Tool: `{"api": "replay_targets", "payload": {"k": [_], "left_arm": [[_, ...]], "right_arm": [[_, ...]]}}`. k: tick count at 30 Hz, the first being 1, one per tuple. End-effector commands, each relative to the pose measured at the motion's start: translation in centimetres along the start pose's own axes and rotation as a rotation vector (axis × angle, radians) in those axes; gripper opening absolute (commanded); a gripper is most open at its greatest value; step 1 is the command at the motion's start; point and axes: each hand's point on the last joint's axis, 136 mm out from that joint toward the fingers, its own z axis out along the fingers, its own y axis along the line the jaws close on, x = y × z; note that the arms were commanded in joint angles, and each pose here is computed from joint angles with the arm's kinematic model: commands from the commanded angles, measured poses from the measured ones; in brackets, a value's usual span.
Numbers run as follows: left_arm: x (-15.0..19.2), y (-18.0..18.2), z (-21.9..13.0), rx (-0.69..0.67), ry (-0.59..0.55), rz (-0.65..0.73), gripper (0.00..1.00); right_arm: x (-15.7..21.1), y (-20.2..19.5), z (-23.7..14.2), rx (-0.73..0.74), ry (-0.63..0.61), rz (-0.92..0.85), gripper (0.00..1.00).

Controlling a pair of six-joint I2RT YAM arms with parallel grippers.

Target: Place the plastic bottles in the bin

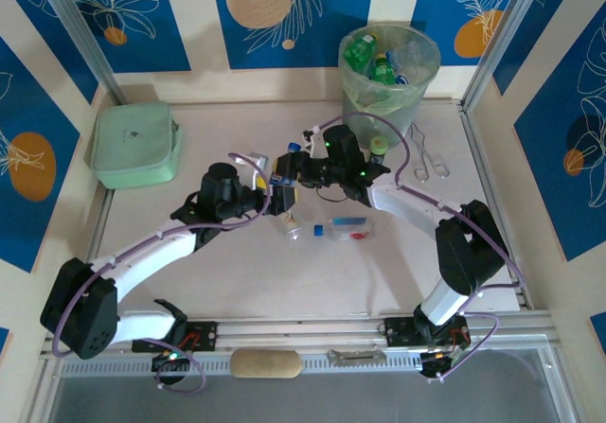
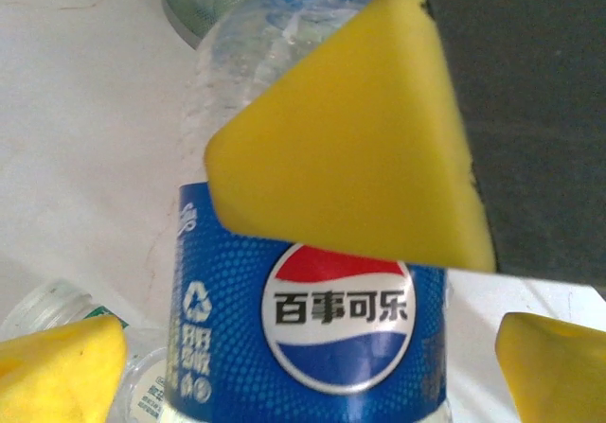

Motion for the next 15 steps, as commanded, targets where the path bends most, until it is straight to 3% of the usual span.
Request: {"api": "replay_targets", "payload": {"k": [1,7,15], "left_arm": [[-1.0,0.6,-1.5,-0.059,-0.065,-0.011,1.00],[-1.7,4.5,-4.2,-0.205,-0.151,-0.079,1.00],[-0.6,10.9,-6.6,-0.357,-0.222,-0.305,1.00]], "right_arm": [[-1.3,-0.2,-1.9,0.024,-0.049,-0.032,0.47],[-4.8,-1.5,-6.1,0.108,-0.157,-0.067,0.47],[-10.9,-1.2,-13.9,0.225,-0.368,-0.161,0.47]]}}
